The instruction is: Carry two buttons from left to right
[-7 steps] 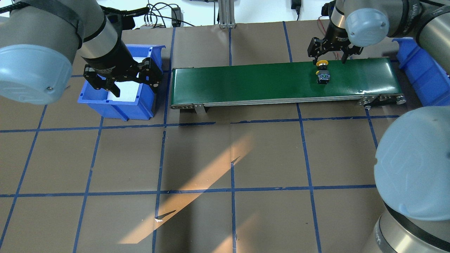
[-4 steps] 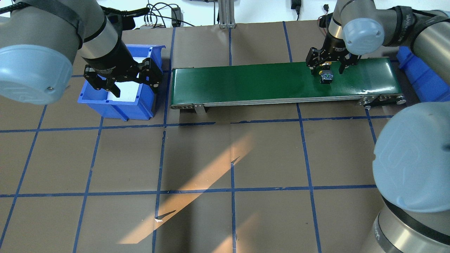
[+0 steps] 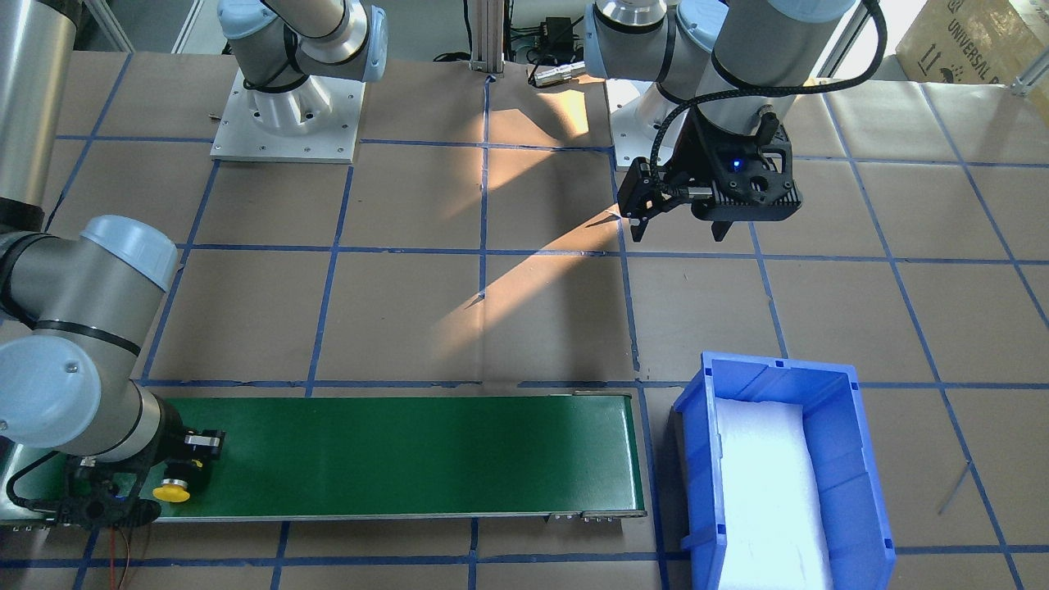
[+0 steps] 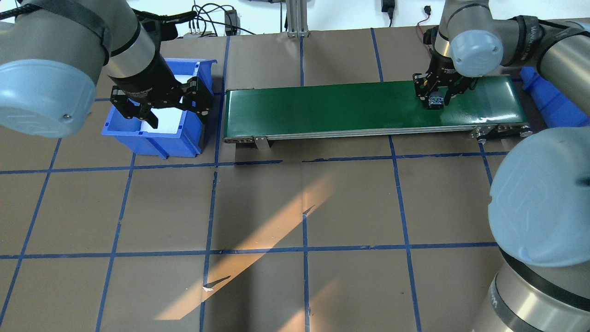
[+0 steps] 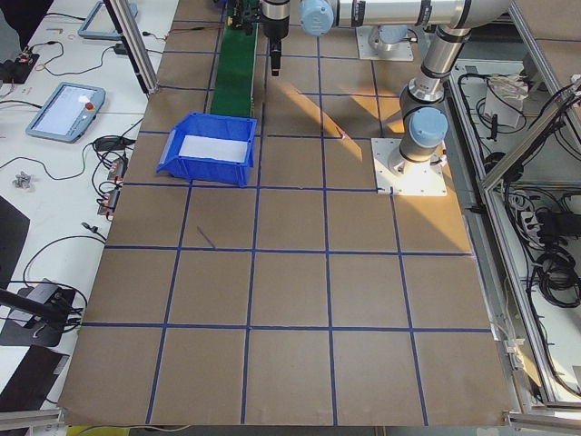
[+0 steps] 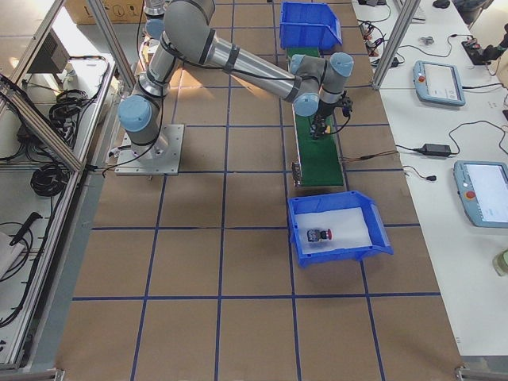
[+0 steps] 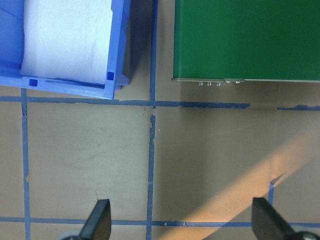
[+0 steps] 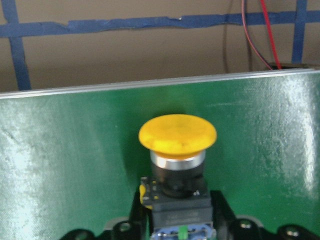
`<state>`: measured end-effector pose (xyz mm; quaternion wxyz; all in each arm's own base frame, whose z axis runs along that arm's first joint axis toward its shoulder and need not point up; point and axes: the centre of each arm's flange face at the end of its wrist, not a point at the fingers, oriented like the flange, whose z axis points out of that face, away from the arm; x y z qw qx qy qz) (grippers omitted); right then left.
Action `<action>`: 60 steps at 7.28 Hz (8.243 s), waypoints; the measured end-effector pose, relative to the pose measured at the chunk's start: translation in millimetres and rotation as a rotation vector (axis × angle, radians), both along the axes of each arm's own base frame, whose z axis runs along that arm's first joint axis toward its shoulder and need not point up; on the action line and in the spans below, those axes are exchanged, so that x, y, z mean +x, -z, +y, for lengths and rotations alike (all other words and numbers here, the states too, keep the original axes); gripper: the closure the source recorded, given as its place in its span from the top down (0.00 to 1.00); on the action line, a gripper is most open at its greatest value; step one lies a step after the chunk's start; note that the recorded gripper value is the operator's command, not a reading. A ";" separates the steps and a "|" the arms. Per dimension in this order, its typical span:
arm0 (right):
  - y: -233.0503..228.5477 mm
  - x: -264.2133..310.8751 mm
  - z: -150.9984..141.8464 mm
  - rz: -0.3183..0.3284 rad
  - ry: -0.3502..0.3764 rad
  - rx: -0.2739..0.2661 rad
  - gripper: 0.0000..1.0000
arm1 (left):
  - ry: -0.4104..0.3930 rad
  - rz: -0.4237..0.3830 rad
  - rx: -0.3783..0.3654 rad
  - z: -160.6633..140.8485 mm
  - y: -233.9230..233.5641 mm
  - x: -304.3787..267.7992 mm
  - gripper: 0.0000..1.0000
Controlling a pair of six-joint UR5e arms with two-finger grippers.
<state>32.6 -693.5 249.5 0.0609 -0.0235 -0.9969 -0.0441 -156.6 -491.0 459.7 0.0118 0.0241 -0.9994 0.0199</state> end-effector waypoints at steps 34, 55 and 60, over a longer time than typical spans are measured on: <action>-214.6 -182.4 108.8 -0.170 -0.229 0.020 0.99 | -0.003 0.000 -0.005 1.7 -1.8 0.0 1.00; -248.4 97.2 151.9 -0.088 -0.015 -0.109 1.00 | -0.041 -0.026 -0.049 13.6 -22.4 3.7 1.00; -233.5 102.3 172.8 -0.086 -0.001 -0.089 1.00 | -0.040 -0.026 -0.050 13.0 -22.4 3.7 1.00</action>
